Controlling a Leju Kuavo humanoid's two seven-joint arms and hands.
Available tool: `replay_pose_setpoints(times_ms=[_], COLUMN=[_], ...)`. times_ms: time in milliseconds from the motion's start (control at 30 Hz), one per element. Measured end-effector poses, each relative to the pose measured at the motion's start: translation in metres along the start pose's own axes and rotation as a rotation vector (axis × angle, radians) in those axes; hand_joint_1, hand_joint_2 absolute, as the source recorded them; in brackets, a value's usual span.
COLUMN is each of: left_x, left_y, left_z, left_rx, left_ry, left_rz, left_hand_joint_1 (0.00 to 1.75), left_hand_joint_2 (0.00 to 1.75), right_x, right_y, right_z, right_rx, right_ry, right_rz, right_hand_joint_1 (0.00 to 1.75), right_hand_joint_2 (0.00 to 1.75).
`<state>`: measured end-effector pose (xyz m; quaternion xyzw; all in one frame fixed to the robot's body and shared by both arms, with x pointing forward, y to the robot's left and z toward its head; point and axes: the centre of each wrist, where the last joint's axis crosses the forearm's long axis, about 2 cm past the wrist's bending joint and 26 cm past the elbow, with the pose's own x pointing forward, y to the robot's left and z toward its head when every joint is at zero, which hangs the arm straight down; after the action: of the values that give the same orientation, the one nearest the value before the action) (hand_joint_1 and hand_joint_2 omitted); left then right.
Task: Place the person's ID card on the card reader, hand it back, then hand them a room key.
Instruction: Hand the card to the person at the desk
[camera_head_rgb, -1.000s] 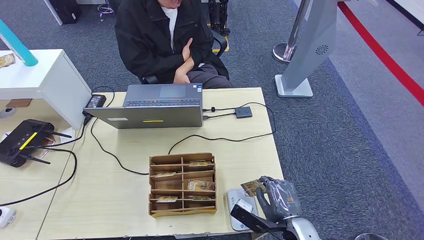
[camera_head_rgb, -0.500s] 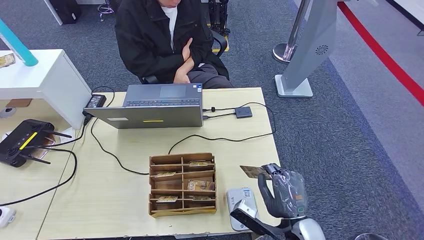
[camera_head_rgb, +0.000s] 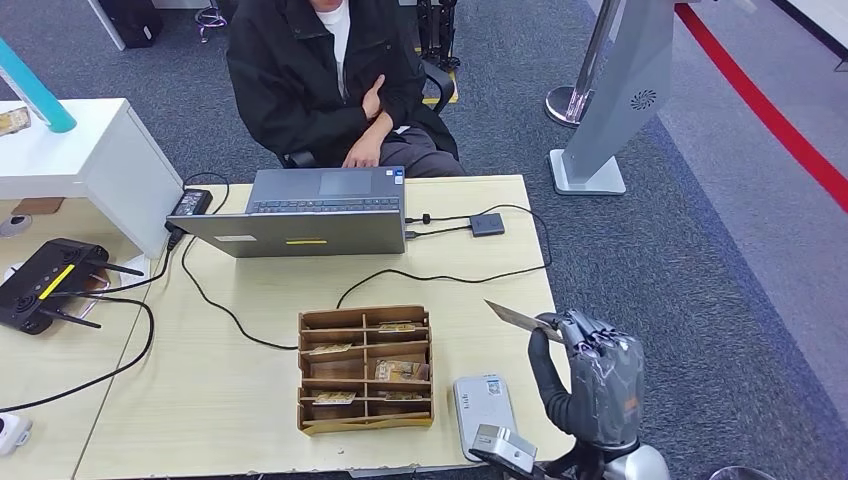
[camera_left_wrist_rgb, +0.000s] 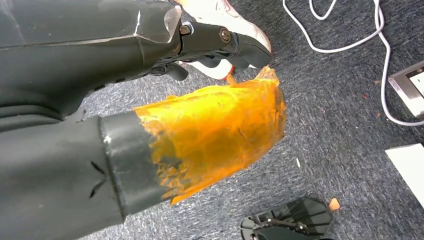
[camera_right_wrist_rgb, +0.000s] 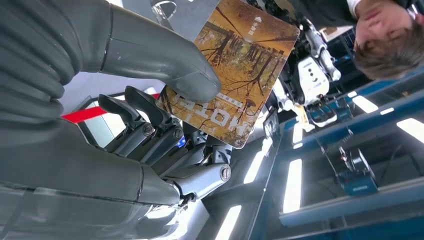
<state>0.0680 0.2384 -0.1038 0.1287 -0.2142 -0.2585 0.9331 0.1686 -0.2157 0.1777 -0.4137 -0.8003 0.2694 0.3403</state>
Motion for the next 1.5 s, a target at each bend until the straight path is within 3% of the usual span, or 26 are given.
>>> replay_pose_setpoints(times_ms=[233,400,667,733,900,1100,1167,1300,1400,1500], left_x=[-0.001,-0.01,-0.016,-0.031,-0.101,-0.125,-0.112,-0.041,-0.01,-0.001], left_y=[0.0,0.008,0.012,0.018,0.047,0.063,0.058,0.034,0.023,0.017], left_z=[-0.001,-0.003,-0.003,-0.002,0.01,0.016,0.011,-0.005,-0.007,-0.007], left_rx=[-0.08,-0.208,-0.25,-0.328,-0.568,-0.565,-0.451,-0.03,-0.003,-0.023], left_ry=[0.004,0.019,0.027,0.039,0.1,0.156,0.175,0.105,0.039,0.014], left_rz=[0.018,0.059,0.079,0.115,0.224,0.211,0.091,-0.081,-0.08,-0.076], left_hand_joint_1=[0.0,0.0,0.0,0.0,0.0,0.0,0.0,0.0,0.0,0.0], left_hand_joint_2=[0.0,0.0,0.0,0.0,0.0,0.0,0.0,0.0,0.0,0.0], right_x=[0.002,0.0,-0.001,-0.001,0.005,0.01,0.009,0.006,0.006,0.006], right_y=[-0.002,0.0,0.002,0.009,0.029,0.041,0.045,0.051,0.054,0.055], right_z=[-0.009,-0.029,-0.036,-0.051,-0.107,-0.127,-0.131,-0.136,-0.137,-0.136], right_rx=[-0.086,-0.135,-0.142,-0.141,-0.104,-0.054,-0.029,0.028,0.043,0.054], right_ry=[-0.07,-0.121,-0.13,-0.14,-0.164,-0.161,-0.147,-0.123,-0.121,-0.115], right_rz=[0.014,0.035,0.038,0.035,0.036,0.047,0.053,0.07,0.075,0.08], right_hand_joint_1=[1.75,1.75,1.75,1.75,1.75,1.75,1.75,1.75,1.75,1.75], right_hand_joint_2=[1.75,1.75,1.75,1.75,1.75,1.75,1.75,1.75,1.75,1.75])
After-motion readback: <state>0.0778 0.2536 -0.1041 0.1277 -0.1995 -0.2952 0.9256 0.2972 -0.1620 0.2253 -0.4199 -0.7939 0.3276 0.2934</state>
